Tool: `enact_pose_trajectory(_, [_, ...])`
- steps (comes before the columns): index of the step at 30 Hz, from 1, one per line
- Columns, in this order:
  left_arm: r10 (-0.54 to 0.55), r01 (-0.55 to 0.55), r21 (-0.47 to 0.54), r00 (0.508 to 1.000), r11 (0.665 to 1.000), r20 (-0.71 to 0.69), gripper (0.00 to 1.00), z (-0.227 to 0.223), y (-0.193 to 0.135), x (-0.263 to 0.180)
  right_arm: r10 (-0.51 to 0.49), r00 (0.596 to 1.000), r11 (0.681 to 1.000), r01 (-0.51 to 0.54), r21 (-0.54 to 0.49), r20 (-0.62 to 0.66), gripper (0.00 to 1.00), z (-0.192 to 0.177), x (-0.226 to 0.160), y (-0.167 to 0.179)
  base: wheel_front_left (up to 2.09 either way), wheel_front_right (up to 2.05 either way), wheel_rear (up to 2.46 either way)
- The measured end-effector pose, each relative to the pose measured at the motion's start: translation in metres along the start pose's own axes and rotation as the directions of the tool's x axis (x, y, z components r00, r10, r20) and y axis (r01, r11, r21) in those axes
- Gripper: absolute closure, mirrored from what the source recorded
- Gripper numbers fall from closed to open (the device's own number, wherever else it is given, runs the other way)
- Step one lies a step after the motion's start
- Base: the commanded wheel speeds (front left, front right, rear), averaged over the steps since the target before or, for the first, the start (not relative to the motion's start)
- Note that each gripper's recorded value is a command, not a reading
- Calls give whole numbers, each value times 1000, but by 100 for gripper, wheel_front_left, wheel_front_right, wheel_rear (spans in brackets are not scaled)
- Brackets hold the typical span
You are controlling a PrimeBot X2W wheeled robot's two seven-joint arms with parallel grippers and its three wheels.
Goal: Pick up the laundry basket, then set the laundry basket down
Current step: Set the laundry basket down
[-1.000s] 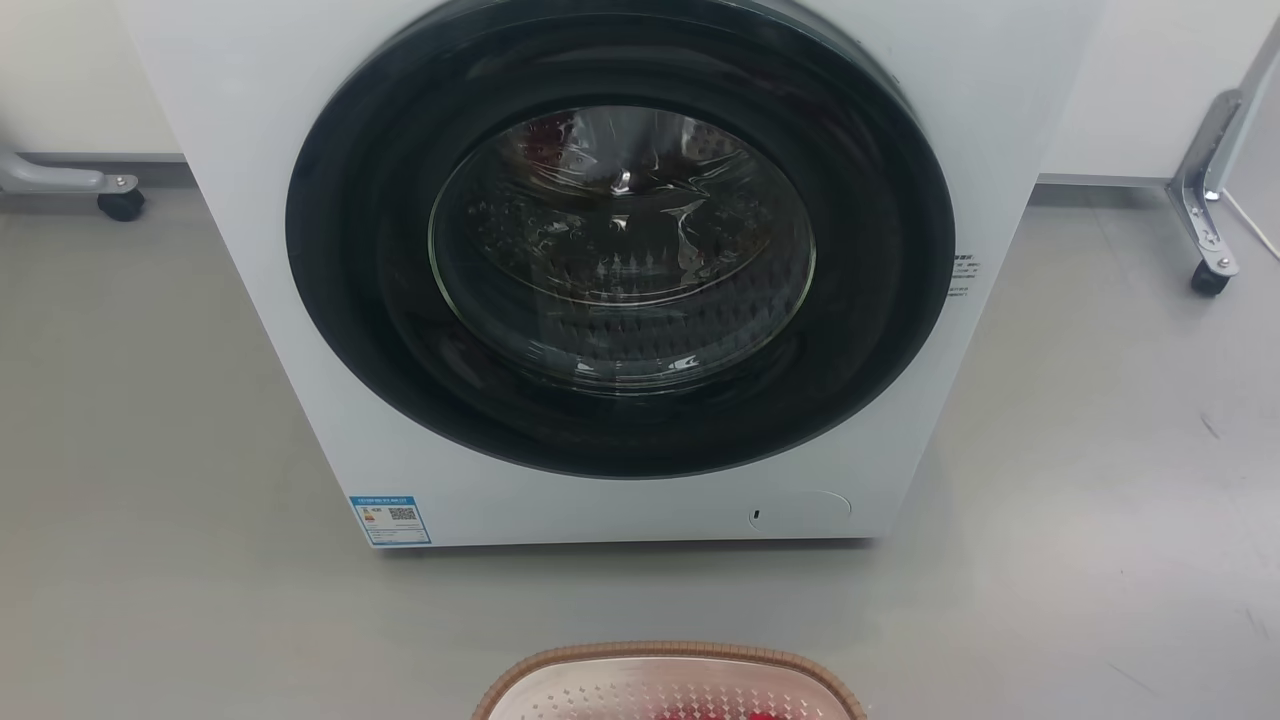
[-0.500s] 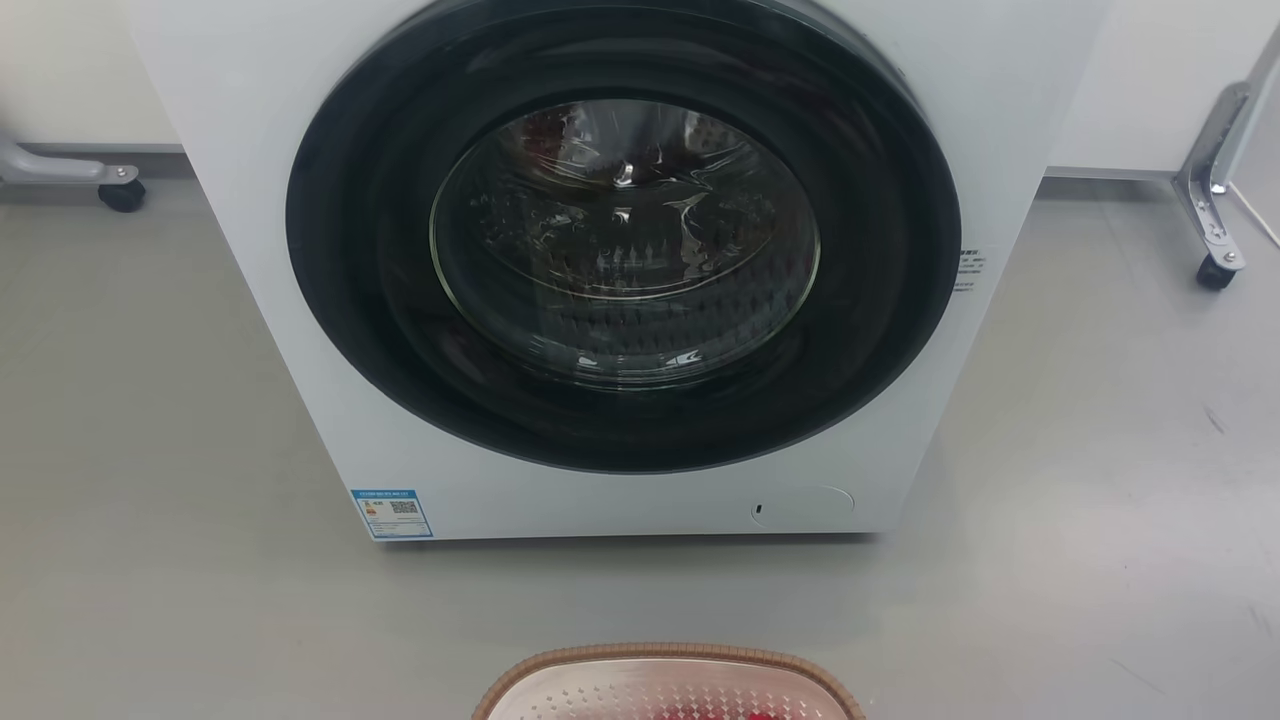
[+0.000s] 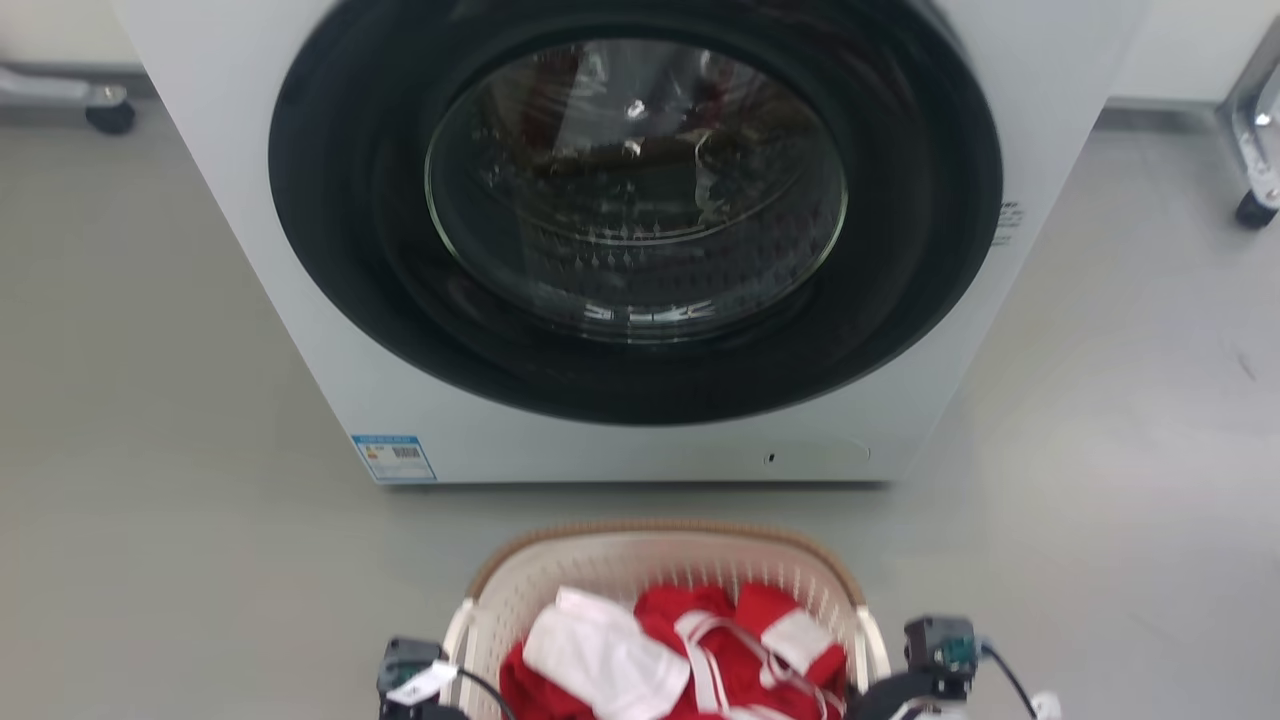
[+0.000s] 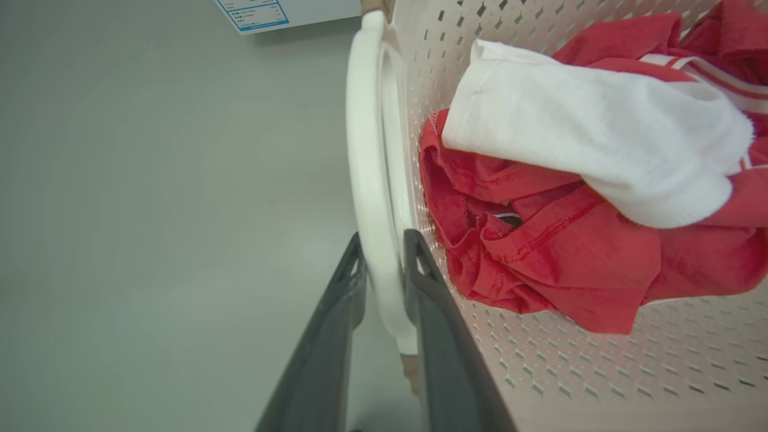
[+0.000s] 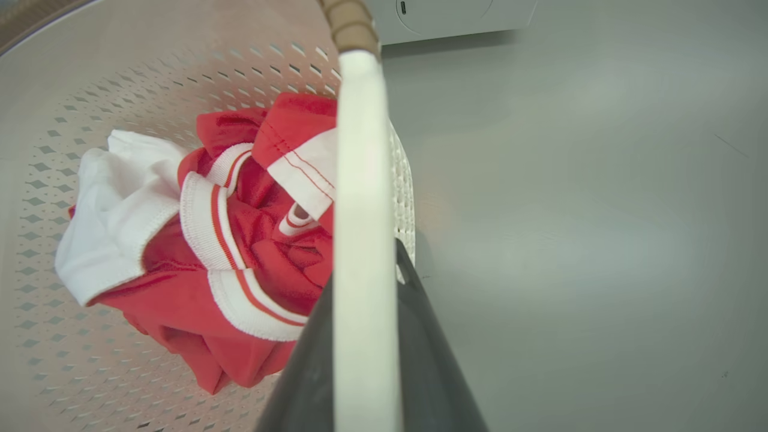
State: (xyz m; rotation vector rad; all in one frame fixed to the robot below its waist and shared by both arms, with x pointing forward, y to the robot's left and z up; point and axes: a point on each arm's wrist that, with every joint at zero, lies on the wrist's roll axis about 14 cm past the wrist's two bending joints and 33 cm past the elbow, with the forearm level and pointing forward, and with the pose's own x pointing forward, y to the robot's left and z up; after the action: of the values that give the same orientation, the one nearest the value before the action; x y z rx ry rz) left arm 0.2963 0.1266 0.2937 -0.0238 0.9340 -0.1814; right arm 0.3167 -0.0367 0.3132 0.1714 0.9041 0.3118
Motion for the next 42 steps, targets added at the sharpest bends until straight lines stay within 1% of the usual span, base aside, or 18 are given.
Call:
enact_pose_trajectory(6, [3,-3,6,999,1000,43,100,35,6,16,-8,999,1000,9,-23,54,100,41,20,-6,0,0,0])
enact_pose_trajectory(12, [-2,2,7,998,1000,60,100,60,8,33,-31,998,998,34,-44,60,100,60,42,-19,0,0,0])
enact_pose_trajectory(18, [-2,2,0,999,1000,41,100,66,11,55,-46,998,997,48,-53,37,100,66,70,-30,0,0,0])
enact_pose_trajectory(30, [6,-6,-6,1000,1000,-19,100,62,22,94,-50,999,996,50,-70,1,100,68,123,-43,0,0,0])
enact_pose_trajectory(42, [11,-11,-1,998,1000,-56,100,61,32,139,-59,997,995,56,-79,-39,100,59,179,-59,0,0,0])
